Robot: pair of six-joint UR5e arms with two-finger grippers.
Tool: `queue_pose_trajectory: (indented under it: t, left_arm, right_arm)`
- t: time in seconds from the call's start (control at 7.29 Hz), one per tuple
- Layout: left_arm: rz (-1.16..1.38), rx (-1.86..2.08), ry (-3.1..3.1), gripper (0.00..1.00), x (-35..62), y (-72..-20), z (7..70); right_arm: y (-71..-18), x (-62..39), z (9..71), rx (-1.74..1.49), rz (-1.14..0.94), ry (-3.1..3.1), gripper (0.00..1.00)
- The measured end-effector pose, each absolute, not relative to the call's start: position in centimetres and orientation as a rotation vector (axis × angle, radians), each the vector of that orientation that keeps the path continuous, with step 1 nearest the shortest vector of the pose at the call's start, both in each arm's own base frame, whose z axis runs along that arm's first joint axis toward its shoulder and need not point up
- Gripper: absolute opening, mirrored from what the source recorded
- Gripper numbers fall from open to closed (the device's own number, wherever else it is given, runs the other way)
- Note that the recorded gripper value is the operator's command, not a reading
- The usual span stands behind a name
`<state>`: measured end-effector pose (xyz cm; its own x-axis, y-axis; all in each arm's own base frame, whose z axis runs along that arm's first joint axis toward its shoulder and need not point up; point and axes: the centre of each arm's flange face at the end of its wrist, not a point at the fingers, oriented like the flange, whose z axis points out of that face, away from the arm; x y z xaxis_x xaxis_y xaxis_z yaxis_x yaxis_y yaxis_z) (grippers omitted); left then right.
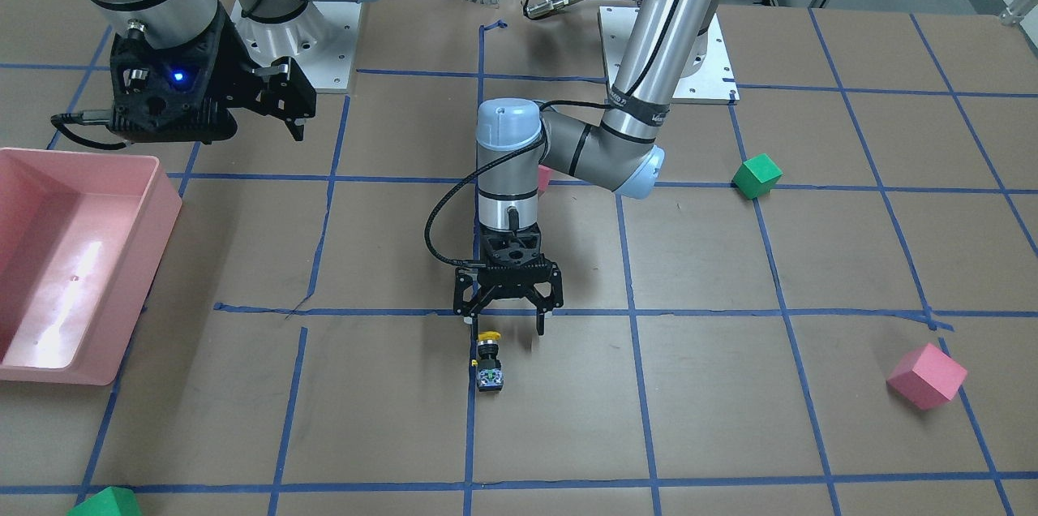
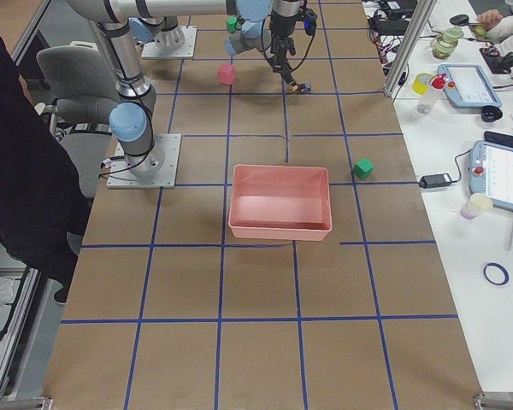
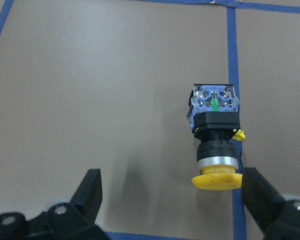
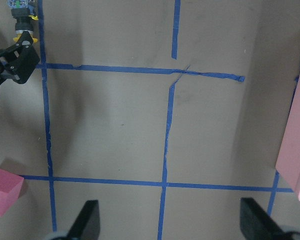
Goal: Align button upright
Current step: 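Lower the left gripper and grasp the button by its body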
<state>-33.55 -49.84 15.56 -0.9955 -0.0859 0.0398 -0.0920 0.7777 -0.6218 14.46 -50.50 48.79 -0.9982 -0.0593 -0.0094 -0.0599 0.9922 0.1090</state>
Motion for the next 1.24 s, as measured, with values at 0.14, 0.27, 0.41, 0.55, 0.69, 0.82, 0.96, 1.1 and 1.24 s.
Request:
queue_pose_trajectory:
  t: [0.14, 0.27, 0.41, 0.55, 0.69, 0.82, 0.96, 1.1, 1.24]
  left_arm:
    - [1.054, 0.139, -2.948, 0.98, -34.1, -49.9, 14.9]
    - [1.066, 0.132, -2.945, 0.92, -34.4, -49.8, 14.3]
    - [1.068, 0.123, -2.945, 0.70, -34.7, -49.6, 14.0]
    - [1.066, 0.106, -2.945, 0.45, -35.2, -49.3, 13.7]
    - [1.065, 0.088, -2.947, 0.29, -35.7, -49.0, 13.6]
    - [1.067, 0.075, -2.947, 0.07, -35.8, -48.9, 13.6]
    - [1.074, 0.066, -2.944, 0.01, -35.9, -48.9, 13.8]
    - [1.091, 0.044, -2.938, 0.01, -36.1, -49.2, 14.5]
    - [1.123, -0.008, -2.932, 0.01, -36.4, -49.8, 15.8]
  right_arm:
    - [-50.5, 14.3, 48.8, -0.098, 0.173, 3.138, 1.00]
    - [-50.5, 14.3, 48.8, -0.103, 0.173, 3.143, 1.00]
    - [-50.5, 14.2, 48.8, -0.104, 0.174, 3.146, 1.00]
    - [-50.5, 14.2, 48.8, -0.105, 0.174, 3.149, 1.00]
    - [-50.6, 14.2, 48.7, -0.108, 0.175, 3.152, 1.00]
    - [-50.6, 14.1, 48.7, -0.111, 0.176, 3.156, 1.00]
    - [-50.5, 14.1, 48.7, -0.113, 0.176, 3.163, 1.00]
    - [-50.5, 13.9, 48.8, -0.116, 0.176, 3.180, 1.00]
    - [-50.5, 13.7, 48.8, -0.121, 0.175, 3.200, 1.00]
